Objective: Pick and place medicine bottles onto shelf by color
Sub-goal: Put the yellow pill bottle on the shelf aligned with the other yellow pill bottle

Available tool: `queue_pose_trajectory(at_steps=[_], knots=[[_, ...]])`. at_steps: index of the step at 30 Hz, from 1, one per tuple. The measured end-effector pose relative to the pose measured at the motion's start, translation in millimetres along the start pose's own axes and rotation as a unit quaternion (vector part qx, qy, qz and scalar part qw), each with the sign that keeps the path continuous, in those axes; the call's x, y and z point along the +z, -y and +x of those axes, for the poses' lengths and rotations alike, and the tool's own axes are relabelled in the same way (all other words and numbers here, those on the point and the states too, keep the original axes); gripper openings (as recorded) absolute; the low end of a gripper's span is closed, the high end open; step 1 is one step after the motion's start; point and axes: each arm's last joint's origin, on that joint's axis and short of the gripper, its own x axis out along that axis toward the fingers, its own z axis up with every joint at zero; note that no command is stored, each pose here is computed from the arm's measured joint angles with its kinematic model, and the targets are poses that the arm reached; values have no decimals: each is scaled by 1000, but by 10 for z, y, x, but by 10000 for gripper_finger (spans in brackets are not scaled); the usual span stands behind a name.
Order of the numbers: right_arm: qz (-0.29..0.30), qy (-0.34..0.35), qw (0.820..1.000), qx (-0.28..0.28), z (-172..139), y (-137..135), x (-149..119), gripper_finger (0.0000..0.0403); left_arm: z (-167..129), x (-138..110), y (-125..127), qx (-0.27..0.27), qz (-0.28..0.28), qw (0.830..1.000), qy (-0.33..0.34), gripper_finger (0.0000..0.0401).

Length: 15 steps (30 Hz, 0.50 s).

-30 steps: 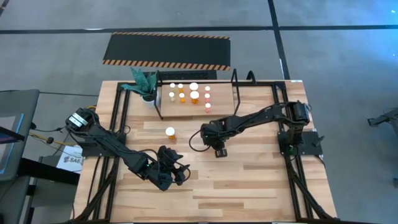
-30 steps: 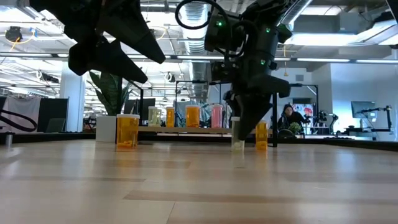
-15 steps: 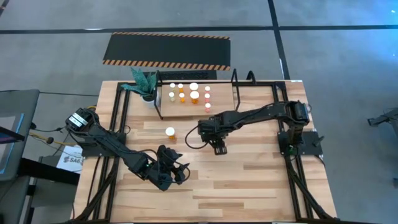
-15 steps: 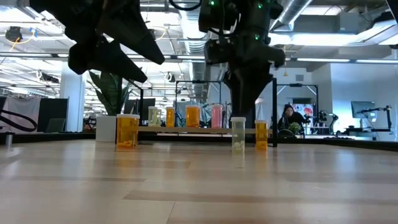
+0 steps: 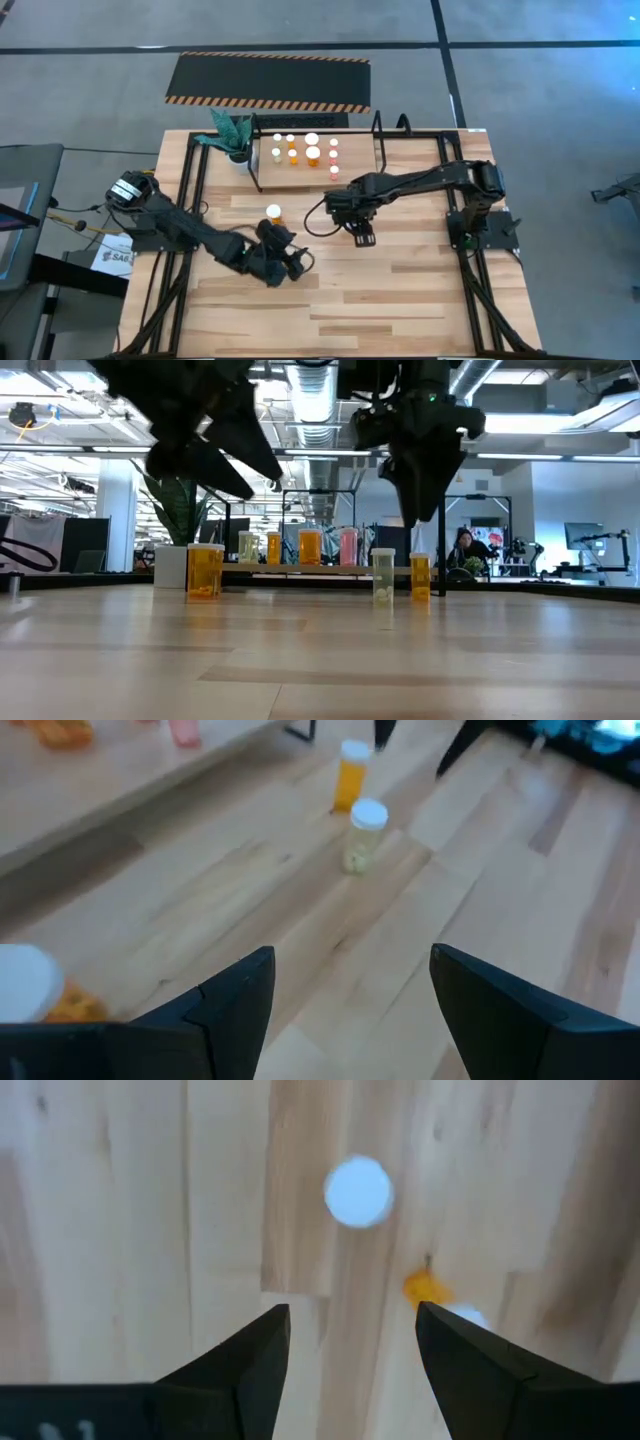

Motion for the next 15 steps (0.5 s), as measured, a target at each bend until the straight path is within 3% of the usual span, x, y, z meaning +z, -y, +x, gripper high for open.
queue_pose_trajectory(at_steps=[4,11,15], knots=[[17,2,1000,-1,-122,-9,-92,240,151,187,-94,-12,25,999,-45,254],[52,20,998,-1,-352,-84,-413,240,326,568,-173,-31,91,994,-46,254],[93,51,994,1,-375,-151,-588,240,369,653,-180,-45,158,986,-28,254]])
